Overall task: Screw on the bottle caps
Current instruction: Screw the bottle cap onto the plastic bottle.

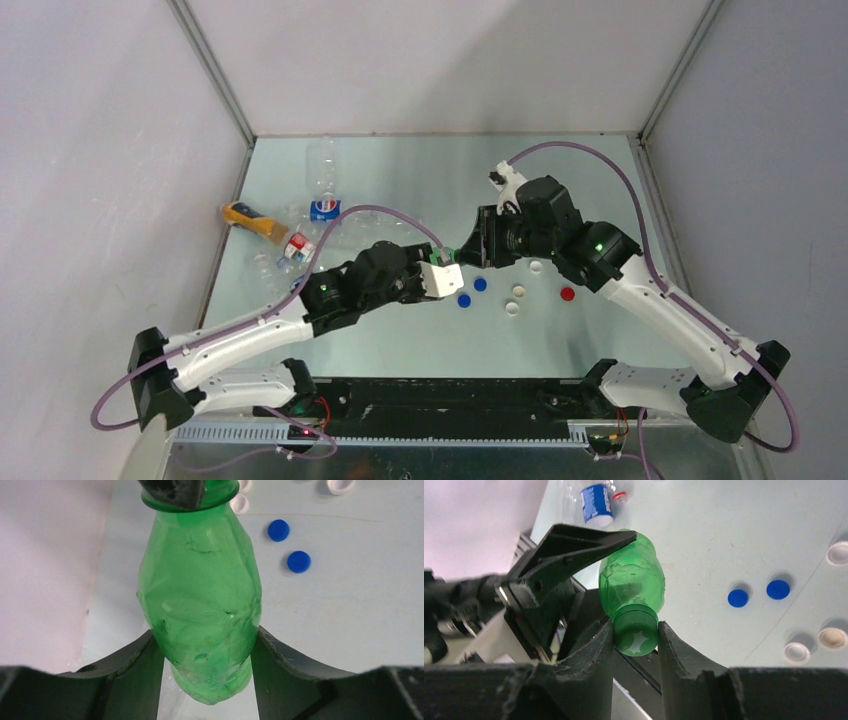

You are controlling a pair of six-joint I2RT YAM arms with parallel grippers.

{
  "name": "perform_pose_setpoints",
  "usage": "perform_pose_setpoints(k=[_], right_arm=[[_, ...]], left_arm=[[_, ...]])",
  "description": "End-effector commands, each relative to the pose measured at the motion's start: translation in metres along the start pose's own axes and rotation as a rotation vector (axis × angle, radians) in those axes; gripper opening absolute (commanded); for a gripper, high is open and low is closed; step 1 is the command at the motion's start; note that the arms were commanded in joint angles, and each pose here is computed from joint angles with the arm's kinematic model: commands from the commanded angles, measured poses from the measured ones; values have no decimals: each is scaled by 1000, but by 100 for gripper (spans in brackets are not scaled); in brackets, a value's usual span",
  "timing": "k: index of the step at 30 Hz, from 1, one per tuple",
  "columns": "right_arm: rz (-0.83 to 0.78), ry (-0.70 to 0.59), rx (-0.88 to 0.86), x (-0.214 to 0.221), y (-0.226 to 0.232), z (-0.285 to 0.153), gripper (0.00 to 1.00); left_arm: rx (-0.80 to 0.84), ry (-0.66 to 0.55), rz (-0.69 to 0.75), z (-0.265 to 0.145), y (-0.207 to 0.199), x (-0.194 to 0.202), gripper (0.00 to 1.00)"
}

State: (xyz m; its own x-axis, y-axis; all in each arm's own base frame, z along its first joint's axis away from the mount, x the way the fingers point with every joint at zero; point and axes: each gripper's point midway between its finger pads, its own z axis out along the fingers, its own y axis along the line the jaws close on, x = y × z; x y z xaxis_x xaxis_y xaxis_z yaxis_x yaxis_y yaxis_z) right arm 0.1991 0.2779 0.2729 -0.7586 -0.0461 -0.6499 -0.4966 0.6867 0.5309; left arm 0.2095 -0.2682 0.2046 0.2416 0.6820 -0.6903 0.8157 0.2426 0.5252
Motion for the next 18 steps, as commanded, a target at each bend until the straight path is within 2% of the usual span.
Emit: perform_pose_setpoints(k=[1,2,5,9,12,18], right_arm=[[182,-156,43,-36,-2,3,0],[134,-169,21,-40,1,-1,0],[-168,-204,-15,-48,2,-11,5],[-528,-201,-71,-43,4,-32,27],[-784,-190,-134,-34,9,-46,42],[-1094,-144,-294,-6,21,-62,54]], left_arm=[[-157,-137,35,-1,31,-50,0],[-134,-117,38,2,28,-45,0],[33,-98,2,6,7,-35,1],[201,-107,-49,1,-11,-25,2],[307,-154,-52,-7,-22,-30,8],[498,-179,-74,-19,-44,-37,13]])
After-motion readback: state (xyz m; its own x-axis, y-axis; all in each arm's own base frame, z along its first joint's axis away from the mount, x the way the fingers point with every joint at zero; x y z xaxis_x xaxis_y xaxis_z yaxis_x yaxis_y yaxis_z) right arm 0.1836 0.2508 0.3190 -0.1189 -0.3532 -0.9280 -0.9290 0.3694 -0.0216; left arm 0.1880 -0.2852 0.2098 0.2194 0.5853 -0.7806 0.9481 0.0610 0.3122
